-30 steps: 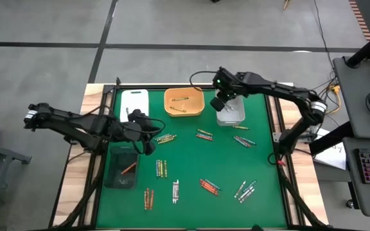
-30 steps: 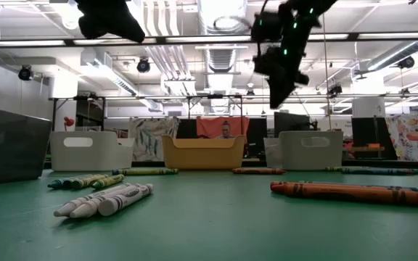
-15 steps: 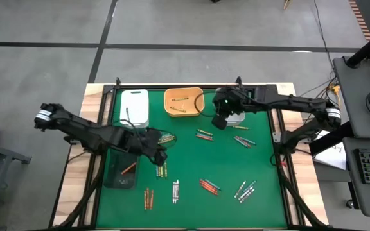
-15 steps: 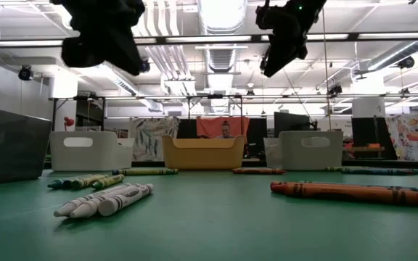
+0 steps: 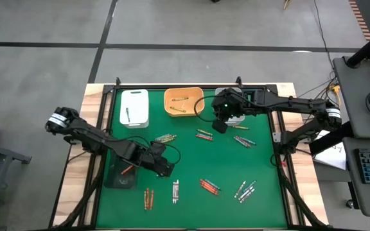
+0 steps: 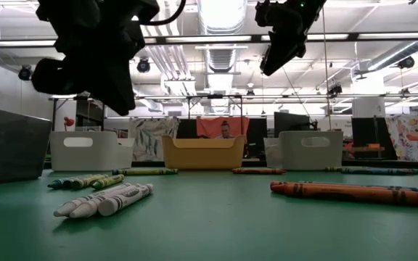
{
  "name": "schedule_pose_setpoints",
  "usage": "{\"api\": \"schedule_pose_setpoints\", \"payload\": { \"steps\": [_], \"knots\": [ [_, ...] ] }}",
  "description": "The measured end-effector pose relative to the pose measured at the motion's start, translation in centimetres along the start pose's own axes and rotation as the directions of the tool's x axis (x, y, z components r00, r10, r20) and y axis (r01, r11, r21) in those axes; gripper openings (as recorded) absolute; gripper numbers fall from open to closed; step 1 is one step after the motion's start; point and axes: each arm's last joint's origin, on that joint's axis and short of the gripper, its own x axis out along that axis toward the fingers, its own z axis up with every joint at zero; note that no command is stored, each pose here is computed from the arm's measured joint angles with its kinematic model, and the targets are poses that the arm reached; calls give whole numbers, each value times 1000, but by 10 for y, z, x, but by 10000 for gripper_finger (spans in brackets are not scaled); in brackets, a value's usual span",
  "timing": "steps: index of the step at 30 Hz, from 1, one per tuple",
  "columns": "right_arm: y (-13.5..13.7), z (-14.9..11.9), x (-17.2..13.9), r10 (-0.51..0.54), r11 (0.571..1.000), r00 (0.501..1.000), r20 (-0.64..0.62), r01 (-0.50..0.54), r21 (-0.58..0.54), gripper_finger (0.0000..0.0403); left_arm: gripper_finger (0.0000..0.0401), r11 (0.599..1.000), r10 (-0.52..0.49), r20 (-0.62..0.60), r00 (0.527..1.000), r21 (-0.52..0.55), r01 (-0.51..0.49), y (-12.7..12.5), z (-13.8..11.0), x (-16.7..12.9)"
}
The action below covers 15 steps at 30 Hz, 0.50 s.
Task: Sort crayons
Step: Put the green crayon into the yellow bin
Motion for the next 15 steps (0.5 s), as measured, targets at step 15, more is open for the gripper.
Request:
{"api": "schedule_pose_setpoints", "payload": {
  "steps": [15],
  "knots": [
    [0, 3, 0, 4, 1000, 999, 31, -3, -20, 52, 39, 988, 156, -24, 987, 8, -156, -25, -14, 18]
  ]
}}
